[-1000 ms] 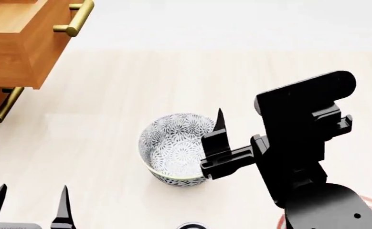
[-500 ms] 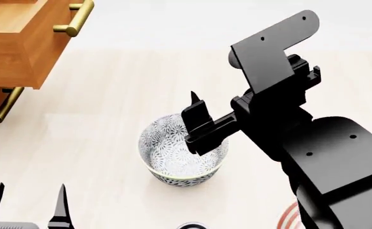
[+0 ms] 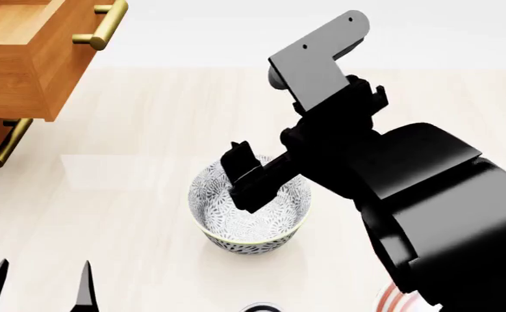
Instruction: Put the bowl on the plate.
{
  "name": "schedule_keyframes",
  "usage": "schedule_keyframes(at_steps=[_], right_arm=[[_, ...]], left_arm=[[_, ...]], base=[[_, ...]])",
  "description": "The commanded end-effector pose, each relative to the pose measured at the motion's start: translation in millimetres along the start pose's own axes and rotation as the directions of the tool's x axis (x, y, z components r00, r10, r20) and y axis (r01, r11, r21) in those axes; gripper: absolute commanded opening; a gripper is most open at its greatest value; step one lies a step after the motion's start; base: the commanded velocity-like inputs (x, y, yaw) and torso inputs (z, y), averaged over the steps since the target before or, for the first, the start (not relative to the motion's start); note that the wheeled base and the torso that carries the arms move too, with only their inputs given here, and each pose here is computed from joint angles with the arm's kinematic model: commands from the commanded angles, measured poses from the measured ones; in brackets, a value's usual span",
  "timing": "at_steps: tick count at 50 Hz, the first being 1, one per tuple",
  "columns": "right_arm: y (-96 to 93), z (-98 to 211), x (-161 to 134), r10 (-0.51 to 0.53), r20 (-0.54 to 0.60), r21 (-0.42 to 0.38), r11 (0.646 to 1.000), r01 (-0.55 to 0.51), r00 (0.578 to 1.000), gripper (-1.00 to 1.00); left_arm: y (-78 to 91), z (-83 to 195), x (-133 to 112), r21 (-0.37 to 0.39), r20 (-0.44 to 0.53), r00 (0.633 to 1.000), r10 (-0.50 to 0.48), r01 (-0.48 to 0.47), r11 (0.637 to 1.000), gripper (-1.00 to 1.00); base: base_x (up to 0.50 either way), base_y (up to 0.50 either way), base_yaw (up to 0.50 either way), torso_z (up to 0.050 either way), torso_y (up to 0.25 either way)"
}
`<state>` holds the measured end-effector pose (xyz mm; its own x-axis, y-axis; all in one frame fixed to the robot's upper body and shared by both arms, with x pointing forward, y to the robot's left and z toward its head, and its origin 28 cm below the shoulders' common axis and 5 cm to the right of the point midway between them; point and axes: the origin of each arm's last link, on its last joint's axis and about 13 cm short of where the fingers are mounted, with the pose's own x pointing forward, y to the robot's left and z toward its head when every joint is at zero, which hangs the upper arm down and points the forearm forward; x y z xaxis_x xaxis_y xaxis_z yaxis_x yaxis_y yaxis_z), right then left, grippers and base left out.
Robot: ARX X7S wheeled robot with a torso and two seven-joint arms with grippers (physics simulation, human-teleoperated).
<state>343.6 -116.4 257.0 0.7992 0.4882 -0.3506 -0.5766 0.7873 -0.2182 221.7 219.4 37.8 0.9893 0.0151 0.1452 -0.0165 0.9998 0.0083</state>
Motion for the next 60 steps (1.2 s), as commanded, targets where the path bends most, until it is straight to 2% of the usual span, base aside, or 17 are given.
schedule_keyframes(at_steps=[1, 9, 22, 40, 60], right_arm=[[-4.2, 4, 18, 0.024, -0.050, -0.009, 1.000, -0.025, 0.998, 1.00], [-6.4, 4, 28, 0.037, -0.066, -0.005, 0.999, -0.038, 0.997, 1.00], [2.7, -11, 48, 0.093, -0.144, -0.003, 0.996, -0.095, 0.985, 1.00], [9.9, -15, 58, 0.150, -0.154, 0.020, 0.989, -0.148, 0.977, 1.00], [14.2, -18, 75, 0.170, -0.193, -0.007, 0.985, -0.175, 0.966, 1.00]], left_arm=[[-0.5, -3, -1, -0.001, 0.002, 1.000, -0.003, 0.003, 1.000, 1.00], [-0.2, -4, 0, -0.001, 0.002, 1.000, -0.002, 0.002, 1.000, 1.00], [-0.6, -4, 1, -0.001, 0.003, 1.000, -0.002, 0.002, 1.000, 1.00], [-0.2, -3, 1, 0.004, 0.005, 1.000, 0.002, -0.002, 1.000, 1.00], [-0.3, -4, 1, 0.001, 0.007, 1.000, 0.001, -0.001, 1.000, 1.00]], base=[[0.00, 0.00, 0.00, 0.000, 0.000], [0.00, 0.00, 0.00, 0.000, 0.000], [0.00, 0.00, 0.00, 0.000, 0.000], [0.00, 0.00, 0.00, 0.000, 0.000], [0.00, 0.00, 0.00, 0.000, 0.000]])
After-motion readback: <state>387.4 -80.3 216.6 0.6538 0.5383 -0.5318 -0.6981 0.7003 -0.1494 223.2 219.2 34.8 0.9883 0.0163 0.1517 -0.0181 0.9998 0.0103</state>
